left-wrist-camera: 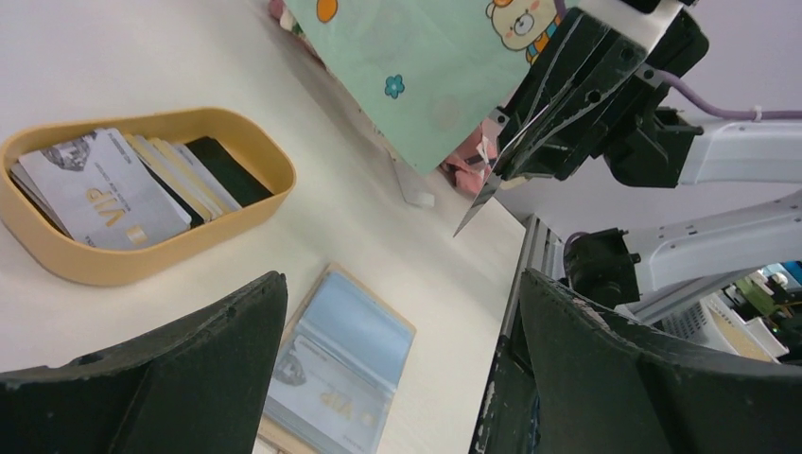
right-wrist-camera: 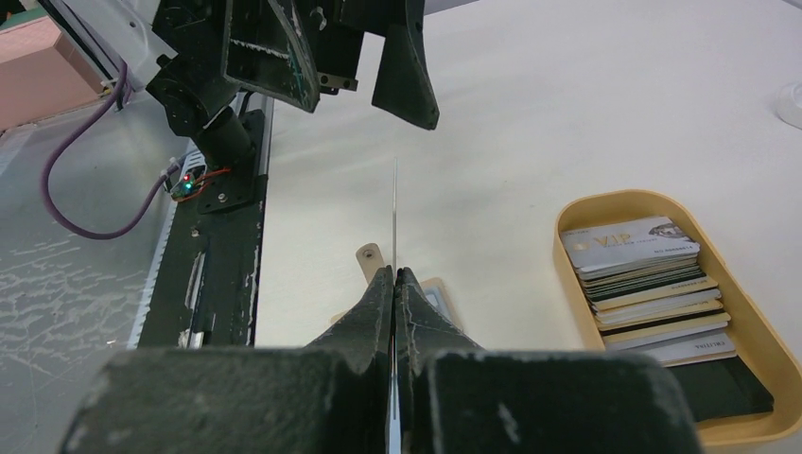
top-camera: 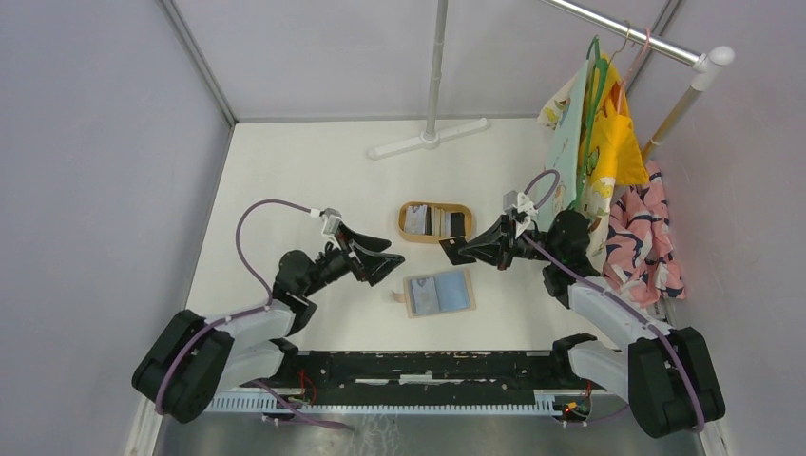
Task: Put the credit cards into the card holder
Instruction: Pick up the credit card from the storage box.
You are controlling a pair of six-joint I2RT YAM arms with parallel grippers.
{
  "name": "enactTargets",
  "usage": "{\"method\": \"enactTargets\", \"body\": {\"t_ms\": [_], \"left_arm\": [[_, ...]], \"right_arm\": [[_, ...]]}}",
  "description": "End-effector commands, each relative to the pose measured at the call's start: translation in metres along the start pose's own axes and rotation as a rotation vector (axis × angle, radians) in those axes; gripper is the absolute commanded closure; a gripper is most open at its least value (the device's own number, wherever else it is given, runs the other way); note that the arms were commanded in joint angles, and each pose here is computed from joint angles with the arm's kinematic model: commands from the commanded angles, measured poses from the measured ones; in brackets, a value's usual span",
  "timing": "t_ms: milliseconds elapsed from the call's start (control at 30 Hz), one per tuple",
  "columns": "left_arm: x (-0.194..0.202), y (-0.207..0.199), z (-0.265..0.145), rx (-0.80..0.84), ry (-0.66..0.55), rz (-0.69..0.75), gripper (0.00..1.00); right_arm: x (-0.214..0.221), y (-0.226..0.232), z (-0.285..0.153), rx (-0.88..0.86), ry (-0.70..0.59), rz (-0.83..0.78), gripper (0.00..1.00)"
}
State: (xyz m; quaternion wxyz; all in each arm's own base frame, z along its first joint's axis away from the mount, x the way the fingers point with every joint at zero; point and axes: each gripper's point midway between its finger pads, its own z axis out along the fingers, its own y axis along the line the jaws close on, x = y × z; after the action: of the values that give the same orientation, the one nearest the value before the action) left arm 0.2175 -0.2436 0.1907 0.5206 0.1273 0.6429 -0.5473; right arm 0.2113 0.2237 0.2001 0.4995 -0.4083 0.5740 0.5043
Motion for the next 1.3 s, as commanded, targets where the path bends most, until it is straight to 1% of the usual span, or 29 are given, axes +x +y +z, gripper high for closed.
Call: {"method": "enactTargets", "body": {"t_ms": [0,133,200,300,467,567,700,800,1067,1133,1167,1200,1267], "left_arm": [[-0.010,-0.022,0.009,0.149,-0.034,0.047,0.04],[-0.003,-0.024,0.014,0.210,-0.036,0.010,0.09],[0.003,-0.025,0.018,0.247,-0.023,-0.030,0.06],[0.015,-0.021,0.030,0.260,0.001,-0.070,0.05],[0.035,-0.043,0.053,0.307,-0.009,0.043,0.05],[0.041,-0.043,0.064,0.297,-0.012,0.050,0.08],[0.052,-0.039,0.075,0.300,0.015,0.026,0.23],[0.054,-0.043,0.080,0.316,0.018,0.021,0.31],[0.055,-0.059,0.088,0.368,0.017,0.025,0.43],[0.057,-0.062,0.089,0.383,0.026,0.022,0.51],[0.059,-0.063,0.090,0.389,0.034,0.017,0.58],[0.059,-0.064,0.090,0.397,0.039,0.014,0.68],[0.059,-0.067,0.090,0.414,0.047,0.010,0.79]], "right_arm": [[-0.003,0.002,0.001,-0.019,-0.013,-0.017,1.00],[-0.002,0.003,0.003,-0.029,-0.011,0.002,1.00],[-0.001,0.003,0.005,-0.032,-0.010,0.007,1.00],[-0.001,0.003,0.005,-0.034,-0.009,0.013,1.00],[0.001,0.004,0.007,-0.036,-0.006,0.025,1.00],[0.001,0.005,0.008,-0.042,-0.006,0.027,1.00],[0.001,0.009,0.010,-0.055,-0.004,0.029,1.00],[0.002,0.011,0.011,-0.062,-0.002,0.030,1.00],[0.006,0.012,0.013,-0.067,0.004,0.036,1.00],[0.006,0.013,0.014,-0.068,0.004,0.033,1.00],[0.006,0.013,0.014,-0.068,0.004,0.034,1.00],[0.006,0.013,0.014,-0.068,0.004,0.034,1.00],[0.006,0.013,0.014,-0.068,0.004,0.033,1.00]]}}
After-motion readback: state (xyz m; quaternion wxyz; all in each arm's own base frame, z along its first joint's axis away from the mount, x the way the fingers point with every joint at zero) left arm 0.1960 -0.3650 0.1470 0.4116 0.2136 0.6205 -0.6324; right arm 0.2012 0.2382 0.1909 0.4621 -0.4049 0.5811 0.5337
